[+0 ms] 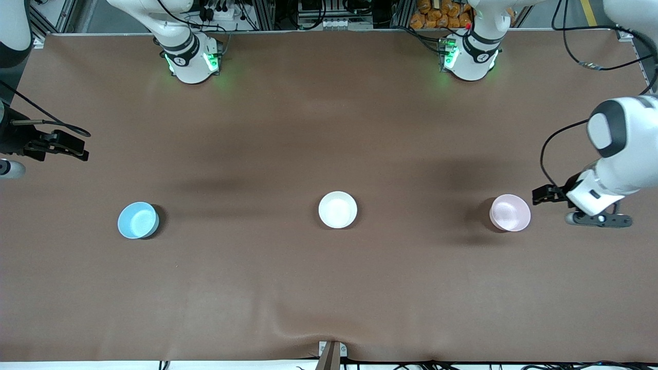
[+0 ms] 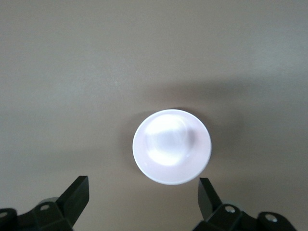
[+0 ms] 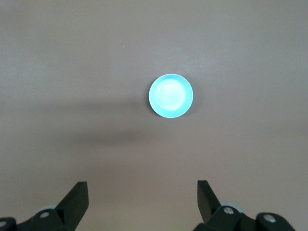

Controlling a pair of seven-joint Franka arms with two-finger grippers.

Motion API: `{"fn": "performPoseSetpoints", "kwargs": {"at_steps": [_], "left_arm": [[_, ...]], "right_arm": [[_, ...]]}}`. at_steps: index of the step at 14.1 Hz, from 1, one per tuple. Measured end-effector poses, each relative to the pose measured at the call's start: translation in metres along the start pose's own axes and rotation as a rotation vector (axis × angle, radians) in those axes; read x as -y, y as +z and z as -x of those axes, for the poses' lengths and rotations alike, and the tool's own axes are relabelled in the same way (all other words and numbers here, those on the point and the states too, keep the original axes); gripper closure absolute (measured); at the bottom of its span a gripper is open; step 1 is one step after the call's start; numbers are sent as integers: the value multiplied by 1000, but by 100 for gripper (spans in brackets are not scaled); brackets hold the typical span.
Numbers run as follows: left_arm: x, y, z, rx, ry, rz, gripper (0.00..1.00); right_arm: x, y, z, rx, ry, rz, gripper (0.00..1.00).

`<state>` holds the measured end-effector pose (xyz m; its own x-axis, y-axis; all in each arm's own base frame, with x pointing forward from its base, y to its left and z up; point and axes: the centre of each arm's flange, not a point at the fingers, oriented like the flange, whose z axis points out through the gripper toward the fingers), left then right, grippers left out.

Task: Stack pink and blue bowls on white bowl
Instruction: 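Move the left gripper down over the pink bowl, then grasp the pink bowl rim with the left gripper while the right gripper lowers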

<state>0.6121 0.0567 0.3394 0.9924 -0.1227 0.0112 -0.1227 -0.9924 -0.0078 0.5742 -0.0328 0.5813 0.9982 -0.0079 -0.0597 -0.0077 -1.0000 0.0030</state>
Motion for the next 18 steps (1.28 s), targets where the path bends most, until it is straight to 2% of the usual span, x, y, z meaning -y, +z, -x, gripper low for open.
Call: {"fn": "performPoseSetpoints", "kwargs": {"at_steps": [3, 5, 7, 8, 9, 10, 11, 12, 13, 14, 15, 18], "left_arm": [[26, 41, 5, 8, 11, 2, 0], [28, 57, 7, 18, 14, 6, 4], [25, 75, 9, 21, 20, 9, 23], [22, 83, 10, 25, 23, 11, 23], [20, 89, 10, 26, 26, 12, 28], [19, 95, 10, 28, 27, 13, 37], [20, 100, 10, 27, 26, 13, 41], [20, 105, 10, 22, 26, 12, 41], [20, 112, 10, 17, 26, 11, 47], [19, 117, 10, 16, 26, 11, 47], [19, 121, 10, 18, 28, 12, 52], [19, 125, 10, 17, 37, 12, 85]], "right_arm": [[0, 0, 0, 1, 0, 0, 0], [0, 1, 0, 1, 0, 0, 0], [-1, 1, 0, 2, 1, 0, 0], [-1, 1, -1, 2, 1, 0, 0], [-2, 2, -1, 3, 3, 0, 0], [-2, 3, -2, 5, 3, -1, 0], [-3, 7, -4, 6, 4, -1, 0], [-3, 12, -8, 7, 4, -1, 0], [-4, 18, -13, 10, 2, -2, 0], [-5, 26, -18, 10, -3, -3, 0], [-5, 34, -24, 11, -8, -4, 0], [-7, 57, -37, 25, -42, -7, 0]]}}
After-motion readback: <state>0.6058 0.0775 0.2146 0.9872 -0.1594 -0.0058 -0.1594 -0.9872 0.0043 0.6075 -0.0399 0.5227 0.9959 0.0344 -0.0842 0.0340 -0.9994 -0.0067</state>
